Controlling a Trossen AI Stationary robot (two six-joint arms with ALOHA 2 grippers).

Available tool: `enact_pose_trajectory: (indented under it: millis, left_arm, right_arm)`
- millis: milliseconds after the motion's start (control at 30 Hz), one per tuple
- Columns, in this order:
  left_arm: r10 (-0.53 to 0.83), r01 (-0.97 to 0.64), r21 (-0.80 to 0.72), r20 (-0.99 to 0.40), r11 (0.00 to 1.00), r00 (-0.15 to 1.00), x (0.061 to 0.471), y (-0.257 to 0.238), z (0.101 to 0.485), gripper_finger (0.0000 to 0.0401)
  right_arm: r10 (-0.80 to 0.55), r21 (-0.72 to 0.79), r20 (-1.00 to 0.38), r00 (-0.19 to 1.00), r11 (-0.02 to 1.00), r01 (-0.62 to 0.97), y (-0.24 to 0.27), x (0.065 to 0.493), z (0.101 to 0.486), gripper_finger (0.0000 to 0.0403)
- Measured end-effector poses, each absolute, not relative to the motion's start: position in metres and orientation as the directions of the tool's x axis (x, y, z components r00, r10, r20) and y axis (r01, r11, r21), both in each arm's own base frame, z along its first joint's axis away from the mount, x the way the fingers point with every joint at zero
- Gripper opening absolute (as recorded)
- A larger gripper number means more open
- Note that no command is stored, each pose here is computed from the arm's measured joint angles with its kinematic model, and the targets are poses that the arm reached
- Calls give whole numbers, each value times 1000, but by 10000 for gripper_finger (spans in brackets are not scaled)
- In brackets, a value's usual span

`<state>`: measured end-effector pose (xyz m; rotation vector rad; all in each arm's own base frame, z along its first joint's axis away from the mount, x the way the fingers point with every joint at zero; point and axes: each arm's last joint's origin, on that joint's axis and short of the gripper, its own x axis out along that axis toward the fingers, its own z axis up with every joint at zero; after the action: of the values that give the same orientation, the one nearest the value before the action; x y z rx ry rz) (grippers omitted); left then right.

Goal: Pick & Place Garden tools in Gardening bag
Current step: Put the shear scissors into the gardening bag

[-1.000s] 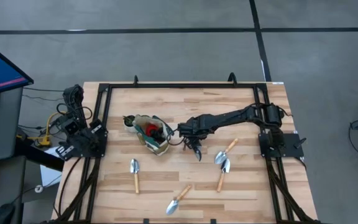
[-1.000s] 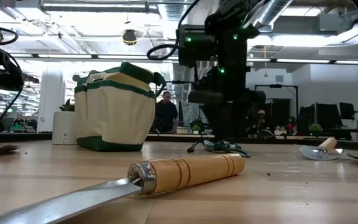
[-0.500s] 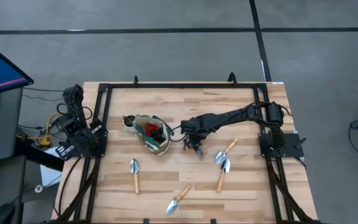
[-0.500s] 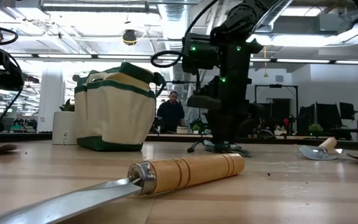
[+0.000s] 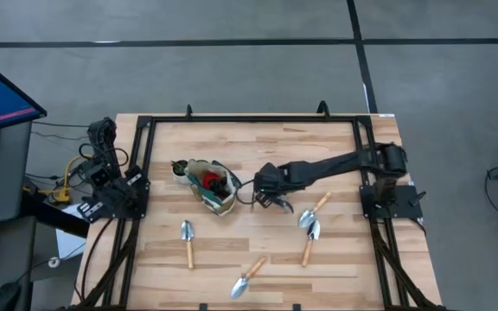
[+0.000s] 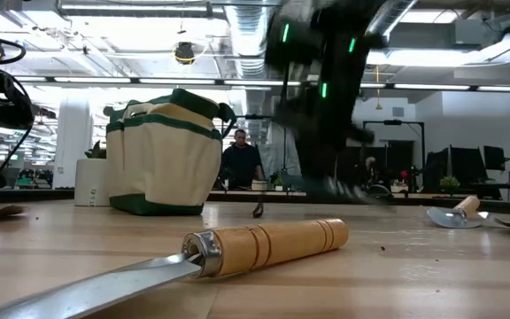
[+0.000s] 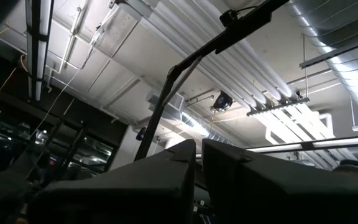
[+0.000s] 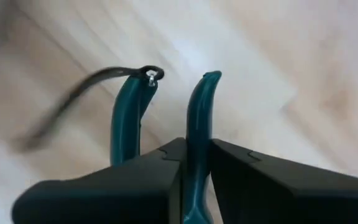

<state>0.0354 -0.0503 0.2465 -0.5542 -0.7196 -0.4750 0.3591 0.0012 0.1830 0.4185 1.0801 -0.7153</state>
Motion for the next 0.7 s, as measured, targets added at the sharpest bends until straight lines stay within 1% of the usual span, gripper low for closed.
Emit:
enact_pose_trajectory:
  millis: [133, 233, 300, 400, 500, 633, 700]
  left_arm:
    - [-214, 579, -306, 720, 756, 660, 35, -50, 247, 19]
    - [-213, 579, -306, 721, 756, 660, 35, -50, 247, 19]
    - [-213, 579, -306, 720, 756, 660, 35, -50, 247, 19]
    - [-213, 578, -306, 720, 756, 660, 35, -50, 247, 19]
    - [-214, 578, -306, 720, 756, 660, 35, -50, 247, 19]
    - [-214, 579, -306, 720, 756, 660, 35, -50, 247, 19]
    - [-213, 579, -306, 720, 756, 660, 35, -50, 247, 19]
  right_arm:
    - [-439, -2, -806, 397, 672, 740, 21, 348, 220, 37]
    - [-525, 74, -653, 546, 673, 736, 49, 346, 249, 37]
    - [-565, 102, -550, 615, 686, 721, 69, 345, 260, 37]
    - [-618, 84, -411, 670, 706, 703, 99, 351, 260, 37]
    - [-663, 70, -296, 688, 703, 708, 120, 358, 256, 37]
    - [-696, 44, -187, 693, 699, 713, 140, 374, 240, 37]
    - [-688, 77, -139, 712, 710, 700, 146, 385, 237, 37]
